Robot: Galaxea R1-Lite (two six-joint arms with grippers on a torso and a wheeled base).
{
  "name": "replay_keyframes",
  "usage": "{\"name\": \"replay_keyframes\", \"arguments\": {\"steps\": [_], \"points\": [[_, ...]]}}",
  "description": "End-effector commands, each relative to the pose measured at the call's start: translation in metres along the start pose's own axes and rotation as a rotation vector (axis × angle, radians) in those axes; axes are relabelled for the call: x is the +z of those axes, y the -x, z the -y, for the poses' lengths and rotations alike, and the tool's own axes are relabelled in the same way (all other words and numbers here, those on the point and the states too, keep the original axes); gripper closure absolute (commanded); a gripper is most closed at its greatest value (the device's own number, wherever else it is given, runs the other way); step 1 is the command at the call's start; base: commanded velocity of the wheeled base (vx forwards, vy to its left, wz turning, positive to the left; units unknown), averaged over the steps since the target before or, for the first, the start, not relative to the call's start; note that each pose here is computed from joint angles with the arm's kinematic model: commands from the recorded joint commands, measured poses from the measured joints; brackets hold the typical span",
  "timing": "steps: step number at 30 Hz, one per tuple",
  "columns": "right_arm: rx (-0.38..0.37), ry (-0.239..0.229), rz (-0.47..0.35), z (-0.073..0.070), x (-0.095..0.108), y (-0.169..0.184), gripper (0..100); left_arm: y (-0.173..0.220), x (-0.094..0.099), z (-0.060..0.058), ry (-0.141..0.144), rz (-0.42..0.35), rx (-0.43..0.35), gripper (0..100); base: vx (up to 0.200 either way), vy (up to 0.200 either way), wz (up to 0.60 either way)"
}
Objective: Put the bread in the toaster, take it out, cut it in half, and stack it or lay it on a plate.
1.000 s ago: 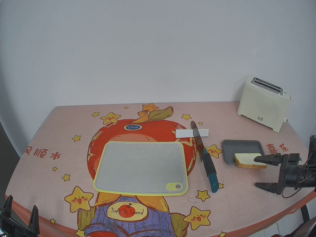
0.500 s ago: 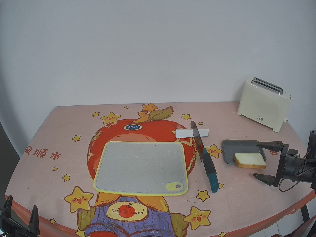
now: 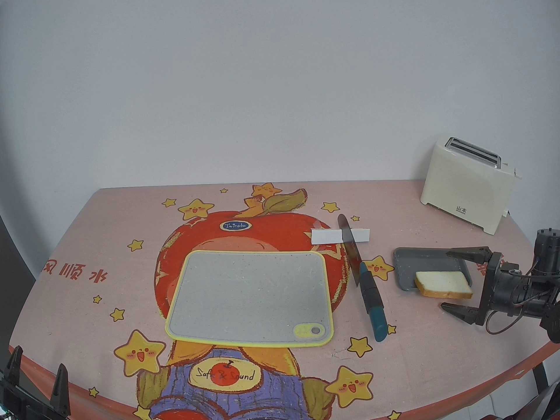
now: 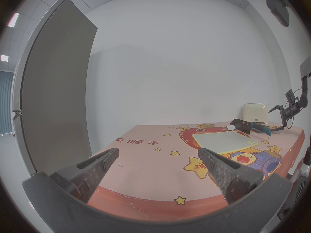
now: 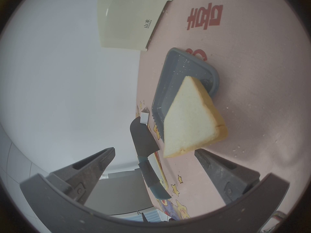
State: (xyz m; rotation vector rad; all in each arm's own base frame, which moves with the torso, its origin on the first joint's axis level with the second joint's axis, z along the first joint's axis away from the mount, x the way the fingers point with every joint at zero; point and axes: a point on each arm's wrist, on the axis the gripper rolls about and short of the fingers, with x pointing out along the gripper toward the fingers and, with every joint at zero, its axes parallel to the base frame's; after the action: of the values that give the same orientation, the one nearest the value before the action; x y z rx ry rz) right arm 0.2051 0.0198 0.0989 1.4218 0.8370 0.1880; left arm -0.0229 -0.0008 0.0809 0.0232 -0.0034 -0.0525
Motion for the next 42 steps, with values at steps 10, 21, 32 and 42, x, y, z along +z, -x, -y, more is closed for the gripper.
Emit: {"name": "replay_keyframes", "arguments": {"steps": [10,21,32,42], "points": [[-0.02,-0.013,-0.005,0.002,0.007,-0.011,0,-0.001,-0.005,0.0,0.001,-0.009,-0.001,0,0.0,0.0,0.0],[-0.031,-0.019,-0.004,0.005,0.008,-0.012,0,-0.001,-0.005,0.0,0.001,-0.009,0.0,0,0.0,0.0,0.0],[-0.064,-0.05,0.0,0.011,0.007,-0.013,100,-0.001,-0.005,0.0,0.001,-0.009,-0.001,0,0.0,0.0,0.0],[-0.065,-0.048,-0.001,0.011,0.007,-0.013,100,-0.001,-0.005,0.0,0.001,-0.009,-0.001,0,0.0,0.0,0.0]]}}
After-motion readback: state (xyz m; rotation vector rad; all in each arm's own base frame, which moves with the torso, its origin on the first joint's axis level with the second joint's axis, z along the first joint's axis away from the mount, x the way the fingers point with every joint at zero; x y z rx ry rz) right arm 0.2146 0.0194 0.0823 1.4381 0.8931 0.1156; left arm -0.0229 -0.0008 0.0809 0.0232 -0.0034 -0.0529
